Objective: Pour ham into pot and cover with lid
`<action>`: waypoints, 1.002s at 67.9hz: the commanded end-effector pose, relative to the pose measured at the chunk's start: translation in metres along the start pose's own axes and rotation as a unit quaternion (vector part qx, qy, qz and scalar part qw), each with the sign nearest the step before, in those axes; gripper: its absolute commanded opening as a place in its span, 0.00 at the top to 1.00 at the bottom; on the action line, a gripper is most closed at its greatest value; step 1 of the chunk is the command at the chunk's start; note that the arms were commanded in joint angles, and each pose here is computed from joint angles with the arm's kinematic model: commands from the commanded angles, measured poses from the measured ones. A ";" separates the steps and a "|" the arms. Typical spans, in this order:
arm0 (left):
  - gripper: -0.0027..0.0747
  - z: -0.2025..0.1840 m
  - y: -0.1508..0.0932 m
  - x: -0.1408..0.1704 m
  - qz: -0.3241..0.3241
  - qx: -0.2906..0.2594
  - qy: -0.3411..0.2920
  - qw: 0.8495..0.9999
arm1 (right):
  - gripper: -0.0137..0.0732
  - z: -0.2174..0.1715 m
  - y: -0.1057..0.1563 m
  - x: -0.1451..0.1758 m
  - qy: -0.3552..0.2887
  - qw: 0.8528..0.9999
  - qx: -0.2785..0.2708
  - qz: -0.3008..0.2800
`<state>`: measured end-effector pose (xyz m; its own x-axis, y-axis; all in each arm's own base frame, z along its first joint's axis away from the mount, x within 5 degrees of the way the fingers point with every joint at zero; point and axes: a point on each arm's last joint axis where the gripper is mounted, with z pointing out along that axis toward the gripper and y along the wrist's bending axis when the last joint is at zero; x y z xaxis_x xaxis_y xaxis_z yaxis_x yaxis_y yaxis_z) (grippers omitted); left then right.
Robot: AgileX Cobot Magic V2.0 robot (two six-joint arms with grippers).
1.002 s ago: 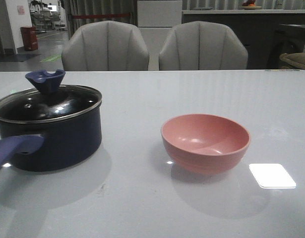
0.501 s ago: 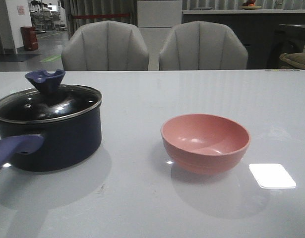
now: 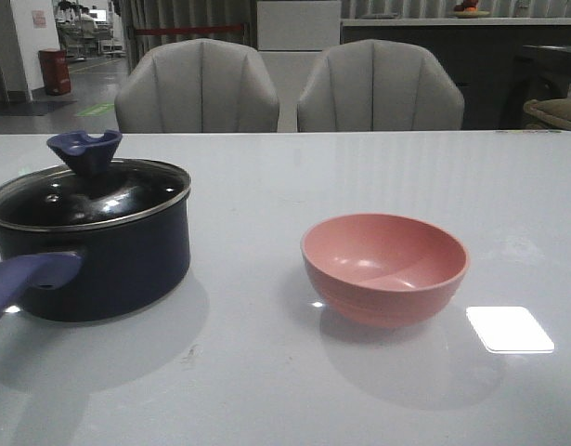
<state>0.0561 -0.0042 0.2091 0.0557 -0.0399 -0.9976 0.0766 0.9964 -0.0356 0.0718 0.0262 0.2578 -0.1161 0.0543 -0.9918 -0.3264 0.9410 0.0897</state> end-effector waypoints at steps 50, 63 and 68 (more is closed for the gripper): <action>0.82 -0.001 0.000 -0.002 -0.007 0.001 -0.043 0.999 | 0.68 -0.021 -0.020 0.043 -0.124 0.982 0.136 -0.037; 0.82 -0.001 0.000 -0.002 -0.007 0.001 -0.043 0.999 | 0.68 -0.020 -0.020 0.045 -0.130 0.982 0.134 -0.031; 0.82 -0.001 0.000 -0.002 -0.007 0.001 -0.043 0.999 | 0.68 -0.020 -0.020 0.045 -0.129 0.982 0.134 -0.031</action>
<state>0.0561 -0.0042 0.2091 0.0557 -0.0399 -0.9976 0.0766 0.9964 -0.0356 0.0566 0.0033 0.2016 0.0331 0.0486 -0.9983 -0.0611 0.9970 0.0465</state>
